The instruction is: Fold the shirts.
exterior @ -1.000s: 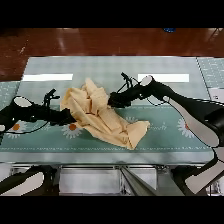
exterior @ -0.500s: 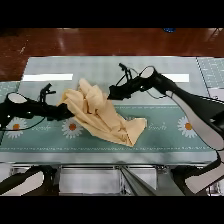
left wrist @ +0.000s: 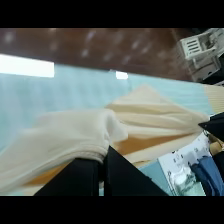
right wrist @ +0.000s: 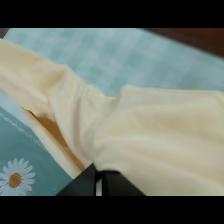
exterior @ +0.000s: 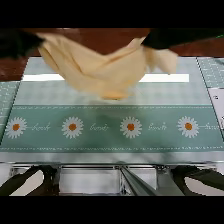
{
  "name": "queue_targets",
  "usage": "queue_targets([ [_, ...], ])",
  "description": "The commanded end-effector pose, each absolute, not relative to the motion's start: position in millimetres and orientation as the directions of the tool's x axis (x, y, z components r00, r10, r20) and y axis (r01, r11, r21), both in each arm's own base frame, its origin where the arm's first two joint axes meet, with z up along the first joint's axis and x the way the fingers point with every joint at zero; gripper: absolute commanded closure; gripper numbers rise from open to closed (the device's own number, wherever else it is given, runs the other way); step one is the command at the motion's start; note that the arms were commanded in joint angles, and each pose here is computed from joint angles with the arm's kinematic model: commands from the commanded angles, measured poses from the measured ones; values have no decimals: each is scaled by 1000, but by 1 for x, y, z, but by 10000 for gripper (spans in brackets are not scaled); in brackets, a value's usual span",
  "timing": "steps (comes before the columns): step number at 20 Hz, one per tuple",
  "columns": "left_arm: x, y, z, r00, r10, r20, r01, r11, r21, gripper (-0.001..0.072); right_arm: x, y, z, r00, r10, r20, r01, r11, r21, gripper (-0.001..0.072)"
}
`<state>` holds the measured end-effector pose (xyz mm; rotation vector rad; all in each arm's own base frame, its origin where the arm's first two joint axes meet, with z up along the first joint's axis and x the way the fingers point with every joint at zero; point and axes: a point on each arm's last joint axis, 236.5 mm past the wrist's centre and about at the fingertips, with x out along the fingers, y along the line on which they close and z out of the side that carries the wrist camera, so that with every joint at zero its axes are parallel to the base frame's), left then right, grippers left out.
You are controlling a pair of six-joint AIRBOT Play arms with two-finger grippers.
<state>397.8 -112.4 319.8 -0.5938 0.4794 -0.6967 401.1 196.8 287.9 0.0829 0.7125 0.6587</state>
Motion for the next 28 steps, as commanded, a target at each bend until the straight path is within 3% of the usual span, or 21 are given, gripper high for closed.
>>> queue_targets([
  [1, 346, -123, 453, 709, -705, -5, 633, 640, -434, 683, 331, 138, 385, 760, 453, -467, -478, 876, 72, 692],
  [4, 297, -130, 495, 715, -698, 29, 673, 677, -299, 683, 265, 101, 419, 836, 371, -405, -400, 916, 14, 692],
  [7, 257, -139, 491, 717, -696, -36, 676, 707, -208, 682, 213, 89, 425, 842, 363, -400, -387, 922, 22, 691],
  [10, 237, -133, 456, 743, -639, -200, 618, 769, -160, 682, 185, 79, 391, 787, 334, -519, -361, 931, 52, 691],
  [12, 245, -106, 429, 807, -513, -292, 472, 858, -203, 682, 183, 80, 351, 725, 326, -607, -341, 935, 95, 692],
  [14, 257, -84, 389, 815, -432, -387, 369, 901, -228, 682, 190, 82, 292, 641, 315, -700, -298, 943, 151, 691],
  [18, 289, -90, 264, 633, -512, -580, 295, 853, -431, 682, 213, 124, 159, 444, 431, -785, -257, 901, 349, 691],
  [20, 313, -99, 196, 572, -537, -620, 236, 832, -503, 682, 234, 136, 101, 404, 453, -795, -203, 891, 405, 692],
  [24, 373, -100, 94, 562, -495, -663, 76, 828, -555, 682, 294, 140, 22, 361, 411, -837, -107, 910, 401, 691],
  [28, 434, -94, 56, 596, -474, -648, -34, 792, -610, 681, 373, 151, -8, 334, 391, -858, -93, 919, 383, 691],
])
